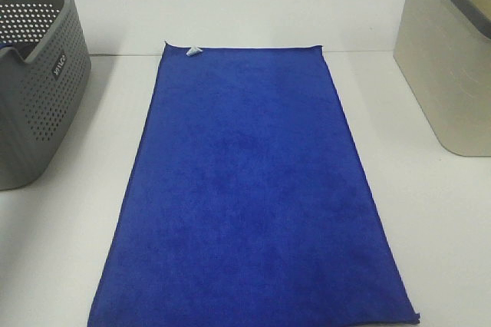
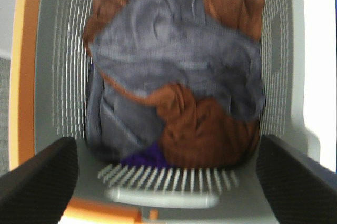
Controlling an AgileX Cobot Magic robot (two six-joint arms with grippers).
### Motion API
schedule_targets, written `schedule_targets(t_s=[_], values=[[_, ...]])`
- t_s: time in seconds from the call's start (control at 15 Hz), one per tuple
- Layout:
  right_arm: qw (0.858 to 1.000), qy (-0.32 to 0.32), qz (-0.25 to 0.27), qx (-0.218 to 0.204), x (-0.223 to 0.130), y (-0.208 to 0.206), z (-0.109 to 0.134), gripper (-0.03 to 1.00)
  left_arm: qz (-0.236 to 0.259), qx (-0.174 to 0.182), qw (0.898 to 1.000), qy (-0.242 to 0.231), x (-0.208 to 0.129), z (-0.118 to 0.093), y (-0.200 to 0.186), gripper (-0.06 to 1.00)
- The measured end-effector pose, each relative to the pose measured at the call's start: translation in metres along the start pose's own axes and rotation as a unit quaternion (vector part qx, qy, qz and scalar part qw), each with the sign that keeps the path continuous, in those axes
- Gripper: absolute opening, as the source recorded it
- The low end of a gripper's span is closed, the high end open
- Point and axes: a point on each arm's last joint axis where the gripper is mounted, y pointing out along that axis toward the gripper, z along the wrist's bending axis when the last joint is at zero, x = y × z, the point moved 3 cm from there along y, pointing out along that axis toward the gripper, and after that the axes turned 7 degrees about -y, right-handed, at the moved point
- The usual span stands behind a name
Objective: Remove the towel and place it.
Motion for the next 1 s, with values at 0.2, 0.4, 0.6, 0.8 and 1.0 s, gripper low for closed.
schedule_targets(t_s=[0.2,0.4,0.6,0.8,1.0], values=[[0.999,-0.002,0.034,-0.014,-0.092,-0.030,0.008,0.71,-0.036,-0.013,0.999,0.015,-0.061,0.004,-0.033,0.86],[0.999,-0.005,0.026,-0.019,-0.176,-0.052,0.018,0.71,-0.066,-0.014,0.998,0.019,-0.120,0.009,-0.042,0.86],[0.999,-0.013,-0.023,-0.027,-0.248,-0.066,0.025,0.71,-0.160,-0.014,0.987,0.021,-0.169,0.014,-0.056,0.86],[0.996,-0.021,-0.073,-0.042,-0.282,-0.065,0.025,0.71,-0.223,-0.018,0.975,0.019,-0.209,0.016,-0.060,0.86],[0.993,-0.031,-0.098,-0.055,-0.311,-0.056,0.023,0.71,-0.263,-0.019,0.964,0.017,-0.247,0.019,-0.055,0.86]])
